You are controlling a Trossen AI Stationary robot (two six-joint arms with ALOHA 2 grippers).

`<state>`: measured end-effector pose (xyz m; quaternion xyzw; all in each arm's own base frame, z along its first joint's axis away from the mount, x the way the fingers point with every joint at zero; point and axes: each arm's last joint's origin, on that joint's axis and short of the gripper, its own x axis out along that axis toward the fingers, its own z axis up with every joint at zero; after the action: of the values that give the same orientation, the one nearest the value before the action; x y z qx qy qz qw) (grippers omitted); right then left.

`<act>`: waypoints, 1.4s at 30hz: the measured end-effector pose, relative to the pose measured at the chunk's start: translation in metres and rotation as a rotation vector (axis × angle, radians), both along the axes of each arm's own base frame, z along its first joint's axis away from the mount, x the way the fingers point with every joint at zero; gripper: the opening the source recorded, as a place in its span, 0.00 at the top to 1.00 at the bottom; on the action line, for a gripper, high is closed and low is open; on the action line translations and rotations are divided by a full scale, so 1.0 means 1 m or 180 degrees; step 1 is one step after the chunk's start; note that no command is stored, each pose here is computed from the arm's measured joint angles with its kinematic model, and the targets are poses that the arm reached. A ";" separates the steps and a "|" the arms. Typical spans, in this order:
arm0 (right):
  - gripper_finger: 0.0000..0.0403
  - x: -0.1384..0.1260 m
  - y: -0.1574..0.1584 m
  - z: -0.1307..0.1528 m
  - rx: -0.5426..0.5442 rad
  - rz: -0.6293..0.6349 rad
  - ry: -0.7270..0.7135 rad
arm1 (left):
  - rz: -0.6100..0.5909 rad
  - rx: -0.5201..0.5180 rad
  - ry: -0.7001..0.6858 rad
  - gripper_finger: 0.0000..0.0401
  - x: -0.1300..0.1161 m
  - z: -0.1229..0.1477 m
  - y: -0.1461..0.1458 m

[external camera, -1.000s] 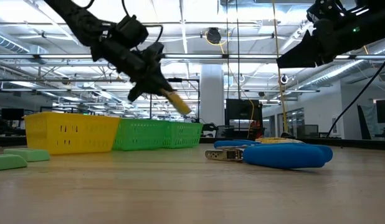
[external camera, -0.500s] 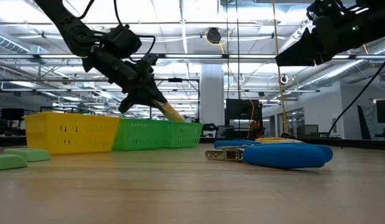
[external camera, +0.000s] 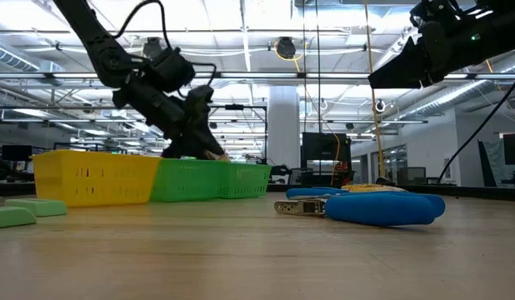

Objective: Pick & Place School Supplies
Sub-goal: Put the crayon box into the top green bin

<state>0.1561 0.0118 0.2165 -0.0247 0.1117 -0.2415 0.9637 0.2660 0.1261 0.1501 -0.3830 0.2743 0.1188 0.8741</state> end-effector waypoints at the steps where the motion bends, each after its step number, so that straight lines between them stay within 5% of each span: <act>1: 0.39 0.000 0.000 0.000 0.0000 -0.0001 -0.0001 | 0.0002 -0.0021 0.0025 0.83 0.000 -0.003 0.000; 20: 0.39 0.000 0.000 0.000 0.0000 -0.0001 0.0001 | 0.0039 -0.0178 0.0049 0.76 0.000 -0.009 0.007; 34: 0.39 -0.001 0.000 -0.006 -0.0033 0.0006 0.0018 | -0.0148 -0.0383 -0.0235 0.43 0.005 0.007 0.021; 42: 0.39 -0.001 0.000 -0.006 -0.0077 0.0013 0.0013 | -0.0122 -0.0456 -0.0411 0.34 0.001 0.020 0.038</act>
<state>0.1553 0.0116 0.2106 -0.0371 0.1106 -0.2408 0.9636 0.2673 0.1640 0.1699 -0.4460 0.2324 0.0572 0.8624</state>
